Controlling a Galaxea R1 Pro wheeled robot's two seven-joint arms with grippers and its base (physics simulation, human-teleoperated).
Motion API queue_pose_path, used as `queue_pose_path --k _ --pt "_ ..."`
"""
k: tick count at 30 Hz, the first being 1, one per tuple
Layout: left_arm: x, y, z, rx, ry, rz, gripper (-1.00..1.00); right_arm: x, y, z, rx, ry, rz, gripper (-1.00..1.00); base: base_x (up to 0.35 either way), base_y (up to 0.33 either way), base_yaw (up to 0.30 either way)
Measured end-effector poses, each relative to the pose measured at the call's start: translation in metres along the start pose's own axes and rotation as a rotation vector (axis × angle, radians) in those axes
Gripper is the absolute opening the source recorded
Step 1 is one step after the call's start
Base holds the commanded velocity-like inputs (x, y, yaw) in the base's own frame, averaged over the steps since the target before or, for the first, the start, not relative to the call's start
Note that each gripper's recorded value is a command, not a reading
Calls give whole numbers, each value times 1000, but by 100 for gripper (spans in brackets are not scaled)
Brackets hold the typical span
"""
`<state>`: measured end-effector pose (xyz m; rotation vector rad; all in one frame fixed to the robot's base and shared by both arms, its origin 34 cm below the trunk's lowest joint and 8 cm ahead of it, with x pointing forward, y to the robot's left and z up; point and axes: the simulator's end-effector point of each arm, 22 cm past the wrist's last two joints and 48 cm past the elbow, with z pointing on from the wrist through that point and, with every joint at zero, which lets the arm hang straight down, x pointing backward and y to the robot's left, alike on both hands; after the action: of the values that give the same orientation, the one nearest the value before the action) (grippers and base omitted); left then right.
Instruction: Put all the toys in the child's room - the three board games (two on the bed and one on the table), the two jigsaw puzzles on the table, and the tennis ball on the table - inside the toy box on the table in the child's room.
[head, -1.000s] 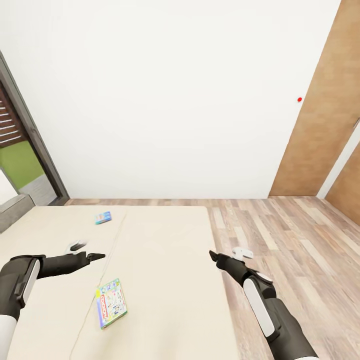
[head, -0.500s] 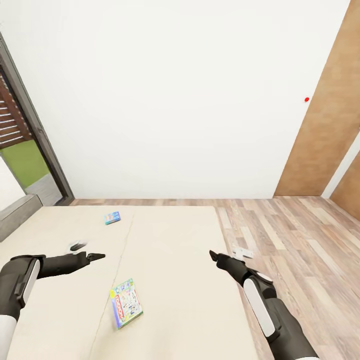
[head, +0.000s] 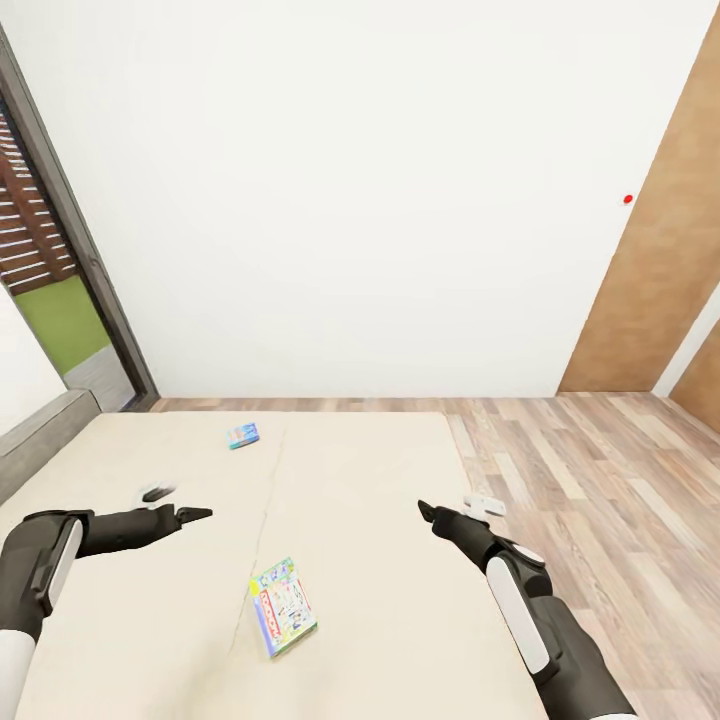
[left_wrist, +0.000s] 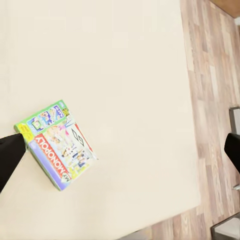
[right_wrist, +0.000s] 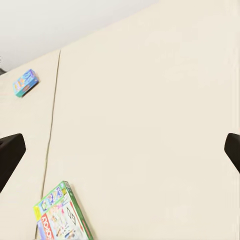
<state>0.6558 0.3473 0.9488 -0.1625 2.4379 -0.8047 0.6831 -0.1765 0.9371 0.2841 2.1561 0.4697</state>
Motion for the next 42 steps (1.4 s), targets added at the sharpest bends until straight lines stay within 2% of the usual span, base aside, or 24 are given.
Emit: queue_pose_path --k 12,26,31,34,36,39,42 --pt "2 -1 2 0 4 4 100 7 8 2 -9 13 -21 100 0 223 0" --pt "6 -3 8 -5 13 3 100 9 11 2 -12 21 -24 100 0 29 0" --pt "20 -21 27 17 56 21 100 12 6 2 2 32 -22 100 0 1 0" --pt "34 -32 45 10 96 41 100 13 0 1 32 35 -26 100 0 0 0" --pt "44 -36 59 -21 118 58 100 14 -8 1 68 41 -28 100 0 0 0" --pt "55 -37 80 -103 129 76 100 14 -19 0 123 45 -30 100 0 0 0" --pt "66 -37 97 -165 134 80 100 12 -23 -2 144 42 -32 100 0 0 0"
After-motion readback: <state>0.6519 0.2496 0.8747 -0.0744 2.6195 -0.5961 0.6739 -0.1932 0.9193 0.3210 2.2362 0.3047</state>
